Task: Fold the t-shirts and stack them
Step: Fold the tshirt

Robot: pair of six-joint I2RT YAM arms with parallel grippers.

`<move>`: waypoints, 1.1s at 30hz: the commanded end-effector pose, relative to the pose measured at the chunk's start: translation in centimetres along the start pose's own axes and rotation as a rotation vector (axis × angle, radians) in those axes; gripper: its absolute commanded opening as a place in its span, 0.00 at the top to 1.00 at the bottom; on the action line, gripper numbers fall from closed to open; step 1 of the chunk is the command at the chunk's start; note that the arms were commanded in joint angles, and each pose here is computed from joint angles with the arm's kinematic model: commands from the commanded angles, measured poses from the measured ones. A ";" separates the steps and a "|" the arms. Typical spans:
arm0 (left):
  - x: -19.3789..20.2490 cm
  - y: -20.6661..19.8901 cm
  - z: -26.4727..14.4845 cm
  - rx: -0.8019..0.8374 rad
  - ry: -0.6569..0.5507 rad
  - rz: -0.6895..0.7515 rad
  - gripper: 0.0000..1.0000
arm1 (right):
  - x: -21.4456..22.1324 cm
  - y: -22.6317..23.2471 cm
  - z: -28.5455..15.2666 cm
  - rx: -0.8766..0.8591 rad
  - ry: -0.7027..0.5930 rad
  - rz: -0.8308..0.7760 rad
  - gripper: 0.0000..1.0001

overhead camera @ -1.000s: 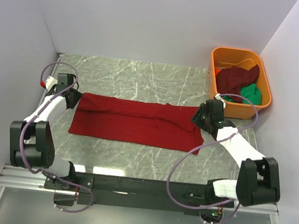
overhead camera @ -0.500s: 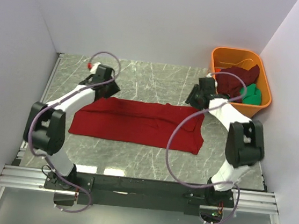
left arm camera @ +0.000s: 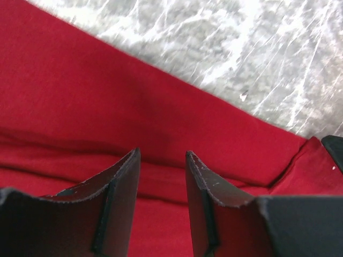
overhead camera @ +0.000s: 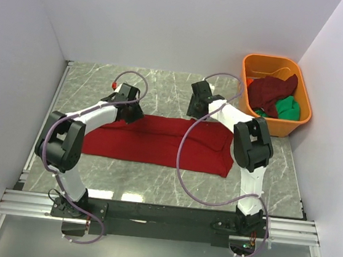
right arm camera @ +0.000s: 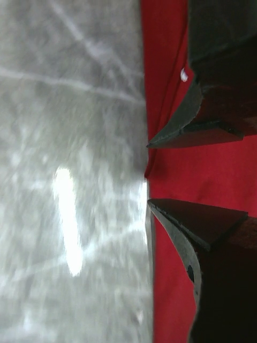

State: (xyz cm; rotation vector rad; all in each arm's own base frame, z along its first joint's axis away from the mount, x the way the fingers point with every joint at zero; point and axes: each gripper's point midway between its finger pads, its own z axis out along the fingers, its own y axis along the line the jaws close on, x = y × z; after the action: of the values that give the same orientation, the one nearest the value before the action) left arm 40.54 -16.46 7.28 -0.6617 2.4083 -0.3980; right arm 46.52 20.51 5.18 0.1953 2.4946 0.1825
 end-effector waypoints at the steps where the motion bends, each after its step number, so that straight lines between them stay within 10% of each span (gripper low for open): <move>1: -1.7 -1.4 -2.2 0.060 -0.066 -0.023 0.56 | -0.5 -1.5 0.2 0.101 -0.024 0.000 0.51; 21: -0.7 -0.5 -1.5 0.040 -0.038 -0.028 0.57 | -0.1 0.6 0.8 0.066 -0.042 -0.005 0.53; 33: -0.4 -0.1 -1.2 0.026 -0.034 -0.034 0.57 | -0.1 0.3 -1.0 0.059 -0.077 0.021 0.91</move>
State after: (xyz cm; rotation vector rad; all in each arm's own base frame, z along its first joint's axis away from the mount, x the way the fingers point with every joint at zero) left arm 39.50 -16.09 7.29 -0.6756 2.4089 -0.3995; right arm 45.54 20.62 2.36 0.2161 2.5188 0.0776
